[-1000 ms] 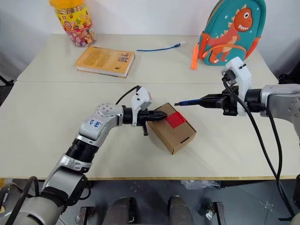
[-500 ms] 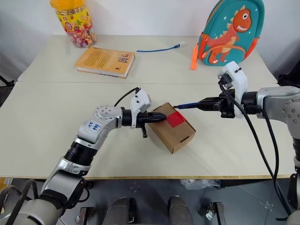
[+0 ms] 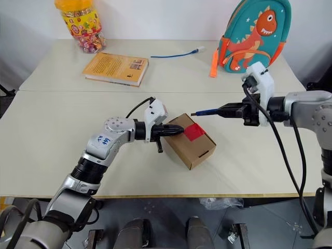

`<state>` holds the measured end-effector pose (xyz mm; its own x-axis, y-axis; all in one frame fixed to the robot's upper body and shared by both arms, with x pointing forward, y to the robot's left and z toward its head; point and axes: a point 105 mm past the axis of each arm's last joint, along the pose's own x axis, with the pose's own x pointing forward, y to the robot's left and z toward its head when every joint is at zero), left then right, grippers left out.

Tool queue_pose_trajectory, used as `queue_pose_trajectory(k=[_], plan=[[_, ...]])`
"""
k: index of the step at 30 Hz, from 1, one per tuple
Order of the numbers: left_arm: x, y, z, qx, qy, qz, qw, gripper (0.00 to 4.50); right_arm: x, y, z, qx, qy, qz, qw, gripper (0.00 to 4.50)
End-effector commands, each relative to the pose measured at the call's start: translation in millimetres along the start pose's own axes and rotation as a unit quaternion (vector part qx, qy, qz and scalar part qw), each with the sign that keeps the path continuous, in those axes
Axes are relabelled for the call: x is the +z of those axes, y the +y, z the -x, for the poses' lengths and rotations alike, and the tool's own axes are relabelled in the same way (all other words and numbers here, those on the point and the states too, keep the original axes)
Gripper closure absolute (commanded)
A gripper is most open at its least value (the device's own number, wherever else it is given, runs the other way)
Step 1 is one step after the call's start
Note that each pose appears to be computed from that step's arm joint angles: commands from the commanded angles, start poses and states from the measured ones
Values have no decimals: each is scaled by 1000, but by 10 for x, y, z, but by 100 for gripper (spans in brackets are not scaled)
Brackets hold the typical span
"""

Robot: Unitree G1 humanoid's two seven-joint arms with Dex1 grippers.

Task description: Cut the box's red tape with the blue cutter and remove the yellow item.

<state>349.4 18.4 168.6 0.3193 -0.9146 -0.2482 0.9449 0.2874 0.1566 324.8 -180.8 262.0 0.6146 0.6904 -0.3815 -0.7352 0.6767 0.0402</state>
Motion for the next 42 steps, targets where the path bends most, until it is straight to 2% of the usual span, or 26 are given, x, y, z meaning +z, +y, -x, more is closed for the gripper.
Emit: queue_pose_trajectory(k=[1,15,22,27,33,42], plan=[[-111,-37,-16,-2,20,8,1000,450,113,22,64,1,-25,15,1000,434],[-112,-43,-1,-3,24,7,1000,450,-155,32,8,2,6,2,1000,434],[-117,-41,3,-3,25,8,1000,450,-148,80,12,15,5,-2,1000,434],[-116,-53,-11,-4,24,9,1000,450,35,15,-2,-5,-36,17,999,434],[-115,-59,-14,-4,24,10,1000,450,136,-27,29,-11,-44,26,999,434],[-120,-63,-9,-3,25,12,1000,450,-23,21,-35,3,-20,14,1000,434]])
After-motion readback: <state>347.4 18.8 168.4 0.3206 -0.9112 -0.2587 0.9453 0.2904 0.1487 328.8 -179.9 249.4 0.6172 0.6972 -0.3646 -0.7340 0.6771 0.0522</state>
